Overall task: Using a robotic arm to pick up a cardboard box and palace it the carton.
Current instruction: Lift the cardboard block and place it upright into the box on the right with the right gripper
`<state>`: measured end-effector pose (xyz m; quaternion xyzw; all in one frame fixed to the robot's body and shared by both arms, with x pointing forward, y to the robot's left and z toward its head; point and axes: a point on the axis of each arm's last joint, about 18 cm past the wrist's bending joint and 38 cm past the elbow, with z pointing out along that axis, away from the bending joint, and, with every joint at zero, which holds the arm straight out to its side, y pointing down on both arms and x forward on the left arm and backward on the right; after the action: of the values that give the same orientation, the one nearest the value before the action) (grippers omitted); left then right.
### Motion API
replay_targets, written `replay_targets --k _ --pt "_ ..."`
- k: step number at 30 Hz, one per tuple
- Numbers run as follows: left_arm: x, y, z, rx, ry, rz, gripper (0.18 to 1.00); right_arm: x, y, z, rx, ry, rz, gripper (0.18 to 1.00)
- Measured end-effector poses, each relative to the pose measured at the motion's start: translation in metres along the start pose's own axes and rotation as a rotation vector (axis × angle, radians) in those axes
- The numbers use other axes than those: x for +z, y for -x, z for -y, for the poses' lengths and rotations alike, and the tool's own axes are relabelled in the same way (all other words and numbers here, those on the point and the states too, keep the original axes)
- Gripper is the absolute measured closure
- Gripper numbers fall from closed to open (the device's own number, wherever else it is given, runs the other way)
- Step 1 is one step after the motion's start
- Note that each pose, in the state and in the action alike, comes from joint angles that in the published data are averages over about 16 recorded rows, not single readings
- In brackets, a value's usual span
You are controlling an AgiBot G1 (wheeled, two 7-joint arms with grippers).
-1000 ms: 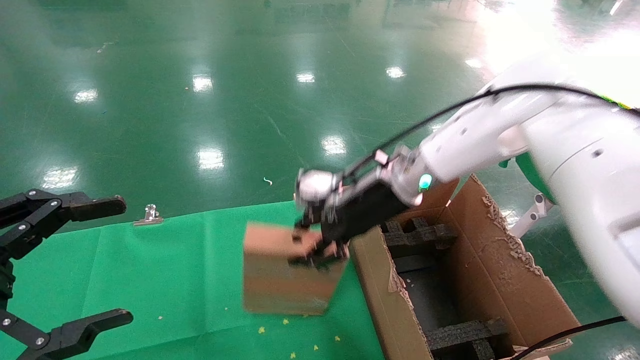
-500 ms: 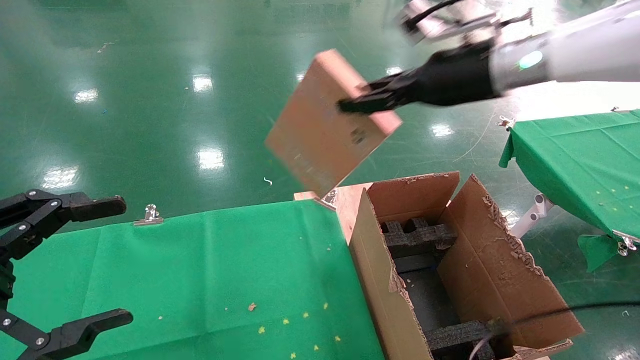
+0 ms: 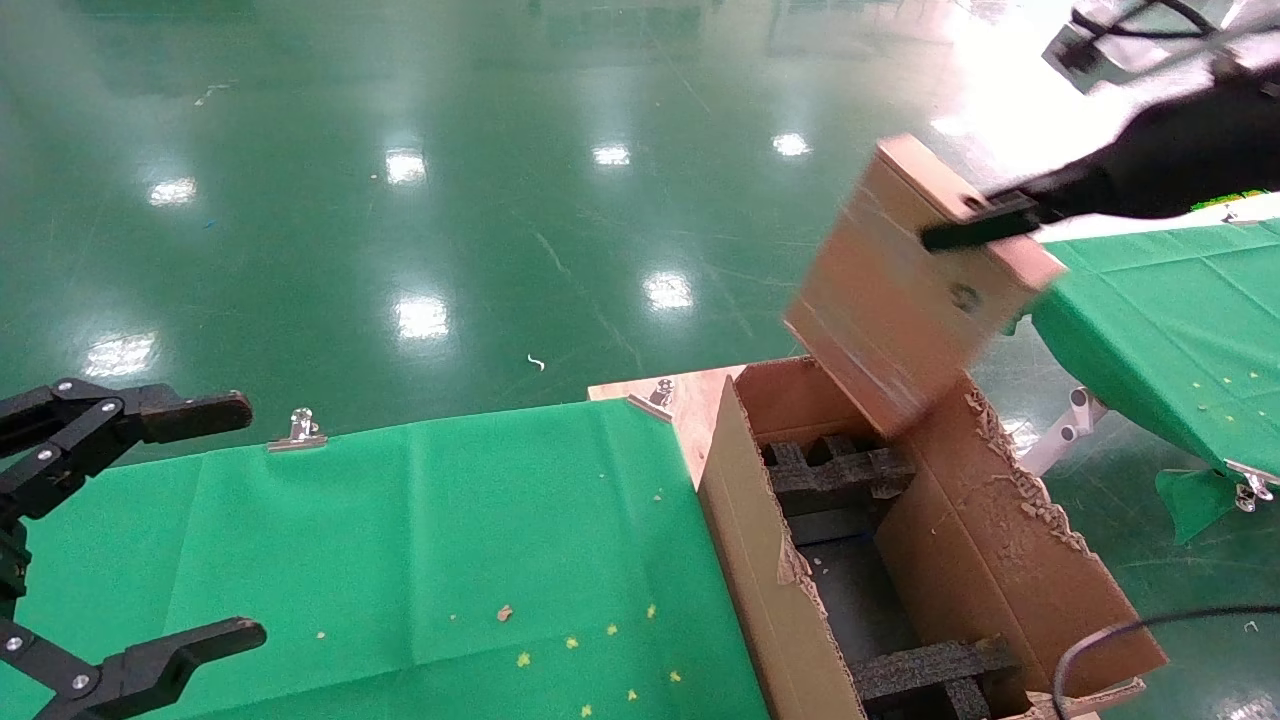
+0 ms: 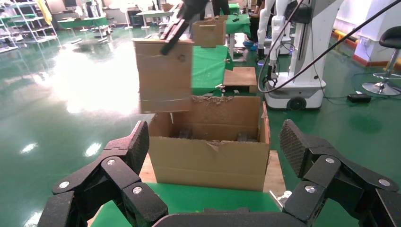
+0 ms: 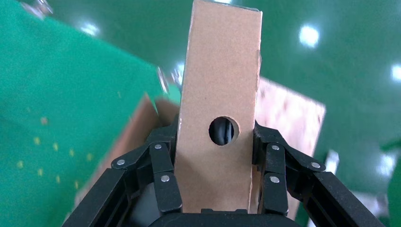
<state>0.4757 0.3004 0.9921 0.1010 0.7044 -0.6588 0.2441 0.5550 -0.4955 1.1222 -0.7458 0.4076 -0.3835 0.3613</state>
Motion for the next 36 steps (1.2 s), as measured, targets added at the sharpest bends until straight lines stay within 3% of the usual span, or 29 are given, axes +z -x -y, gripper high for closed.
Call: replay_targets --k 13,25,36 --pt "0.0 0.0 0.0 0.0 0.0 0.0 0.184 -0.013 0.004 -0.06 0.101 0.164 -0.06 0.689" --pt "0.0 0.0 0.0 0.0 0.0 0.001 0.184 -0.008 0.008 -0.066 0.114 0.179 -0.061 0.69" --pt "0.0 0.0 0.0 0.0 0.0 0.001 0.184 0.006 0.005 -0.076 0.209 0.207 -0.108 0.691"
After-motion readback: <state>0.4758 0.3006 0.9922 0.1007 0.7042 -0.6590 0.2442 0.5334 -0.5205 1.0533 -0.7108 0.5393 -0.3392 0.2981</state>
